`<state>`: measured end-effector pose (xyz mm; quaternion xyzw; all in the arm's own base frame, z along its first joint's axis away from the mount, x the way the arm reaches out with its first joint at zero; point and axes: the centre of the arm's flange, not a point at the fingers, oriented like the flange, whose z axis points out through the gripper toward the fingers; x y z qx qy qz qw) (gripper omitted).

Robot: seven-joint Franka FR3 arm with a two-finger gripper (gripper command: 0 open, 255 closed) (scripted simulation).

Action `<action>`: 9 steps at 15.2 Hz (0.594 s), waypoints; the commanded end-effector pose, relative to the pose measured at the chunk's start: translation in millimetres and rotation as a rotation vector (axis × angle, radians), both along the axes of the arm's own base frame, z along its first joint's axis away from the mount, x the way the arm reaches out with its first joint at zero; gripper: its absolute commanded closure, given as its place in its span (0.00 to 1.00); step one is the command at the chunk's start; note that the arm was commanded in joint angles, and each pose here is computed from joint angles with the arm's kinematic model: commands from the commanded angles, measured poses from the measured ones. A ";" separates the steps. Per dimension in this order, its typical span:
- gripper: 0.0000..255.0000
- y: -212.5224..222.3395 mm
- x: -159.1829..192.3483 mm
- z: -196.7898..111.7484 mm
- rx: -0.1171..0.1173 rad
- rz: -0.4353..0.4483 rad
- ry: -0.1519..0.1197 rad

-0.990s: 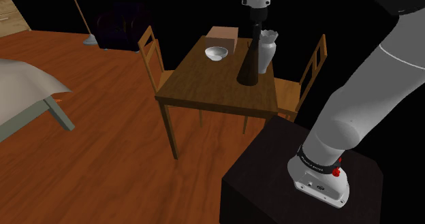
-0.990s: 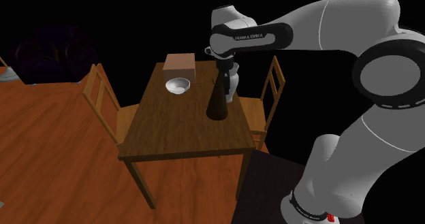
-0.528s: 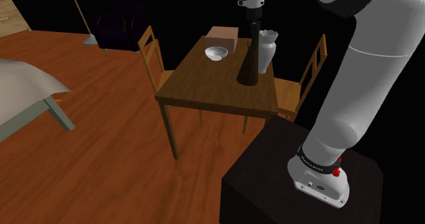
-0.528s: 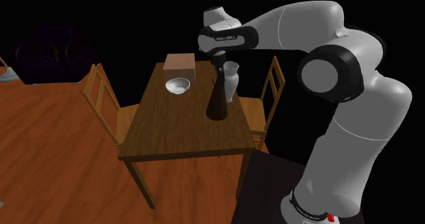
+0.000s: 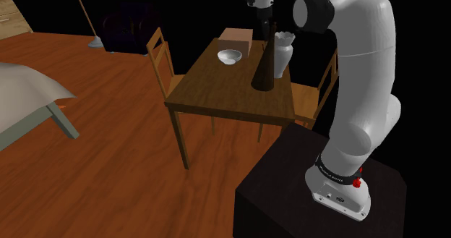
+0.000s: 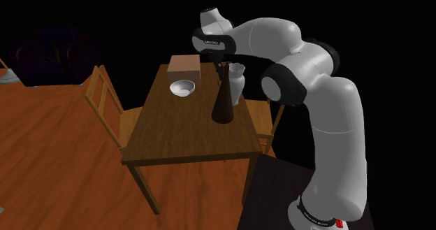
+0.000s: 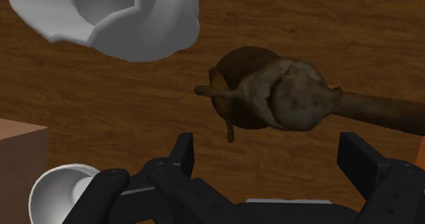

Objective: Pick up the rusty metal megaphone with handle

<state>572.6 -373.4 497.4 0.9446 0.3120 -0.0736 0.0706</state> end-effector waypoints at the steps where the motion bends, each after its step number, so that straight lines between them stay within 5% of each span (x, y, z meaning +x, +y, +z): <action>1: 0.00 -12.1 19.6 -3.7 -0.014 0.028 0.005; 9: 0.00 -12.1 19.6 -43.7 -0.014 0.028 0.005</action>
